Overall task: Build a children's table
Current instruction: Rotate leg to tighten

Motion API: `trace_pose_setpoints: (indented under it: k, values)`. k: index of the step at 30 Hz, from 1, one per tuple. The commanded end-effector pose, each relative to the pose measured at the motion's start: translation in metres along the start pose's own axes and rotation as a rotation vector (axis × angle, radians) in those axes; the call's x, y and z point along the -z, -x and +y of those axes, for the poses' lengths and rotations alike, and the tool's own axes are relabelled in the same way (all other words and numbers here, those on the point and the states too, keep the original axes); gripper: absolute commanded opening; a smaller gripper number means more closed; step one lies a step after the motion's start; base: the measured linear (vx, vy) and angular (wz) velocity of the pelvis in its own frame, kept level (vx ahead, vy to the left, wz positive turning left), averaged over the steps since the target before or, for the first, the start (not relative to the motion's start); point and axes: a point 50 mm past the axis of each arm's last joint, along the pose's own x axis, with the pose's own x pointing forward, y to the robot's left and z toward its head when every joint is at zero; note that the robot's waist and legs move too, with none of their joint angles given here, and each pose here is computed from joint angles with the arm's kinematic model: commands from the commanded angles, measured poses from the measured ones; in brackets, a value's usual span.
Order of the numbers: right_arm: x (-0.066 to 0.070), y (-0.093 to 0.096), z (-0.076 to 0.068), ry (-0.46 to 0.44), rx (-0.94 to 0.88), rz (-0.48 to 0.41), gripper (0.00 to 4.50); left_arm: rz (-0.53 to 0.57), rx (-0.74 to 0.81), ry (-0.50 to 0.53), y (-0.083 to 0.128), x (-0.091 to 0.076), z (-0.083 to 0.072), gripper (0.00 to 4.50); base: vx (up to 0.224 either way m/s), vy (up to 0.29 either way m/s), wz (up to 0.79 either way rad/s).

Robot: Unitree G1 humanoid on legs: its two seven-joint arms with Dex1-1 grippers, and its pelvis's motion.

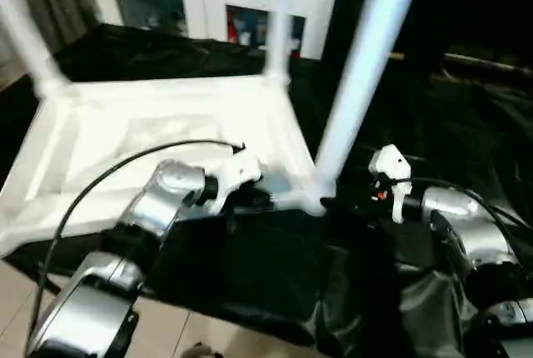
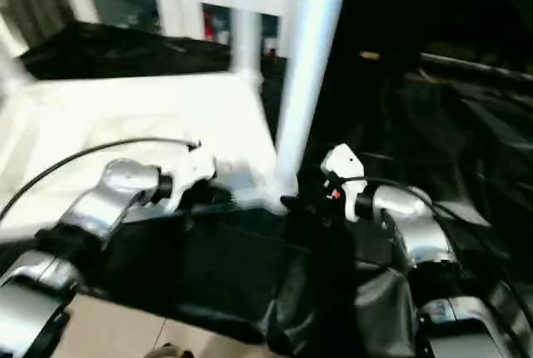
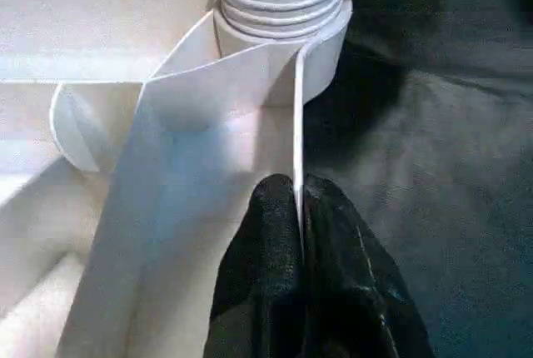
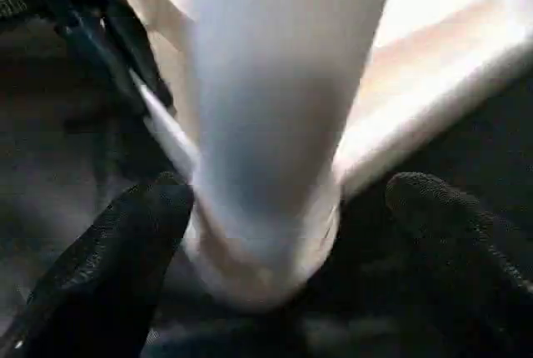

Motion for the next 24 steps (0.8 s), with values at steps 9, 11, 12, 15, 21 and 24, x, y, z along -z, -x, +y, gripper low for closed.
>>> trace_pose_setpoints:
  k: [9, 11, 12, 15, 21, 24]
  values:
    - [0.0, -0.004, 0.007, 0.014, -0.071, 0.04, 4.23, -0.026, 0.033, -0.006, -0.001, -0.004, -0.006, 0.0, 0.0, 0.0, 0.0]
    - [0.001, -0.005, 0.007, 0.008, -0.069, 0.044, 4.23, -0.024, 0.031, -0.002, -0.001, -0.004, -0.006, 0.0, 0.0, 0.0, 0.0]
    - [0.001, -0.006, 0.007, 0.005, -0.065, 0.044, 4.07, -0.023, 0.03, -0.001, 0.0, -0.004, -0.006, 0.0, 0.0, 0.0, 0.0]
    - [0.001, -0.007, 0.006, 0.001, -0.052, 0.044, 3.88, -0.023, 0.024, 0.002, 0.0, -0.004, -0.005, 0.0, 0.0, 0.0, 0.0]
    - [0.003, -0.008, 0.006, 0.007, -0.051, 0.058, 3.19, -0.021, 0.016, 0.005, 0.0, -0.004, -0.005, 0.0, 0.0, 0.0, 0.0]
    - [0.003, -0.009, 0.005, -0.006, -0.047, 0.044, 3.05, -0.018, 0.014, 0.01, 0.001, -0.003, -0.005, 0.0, 0.0, 0.0, 0.0]
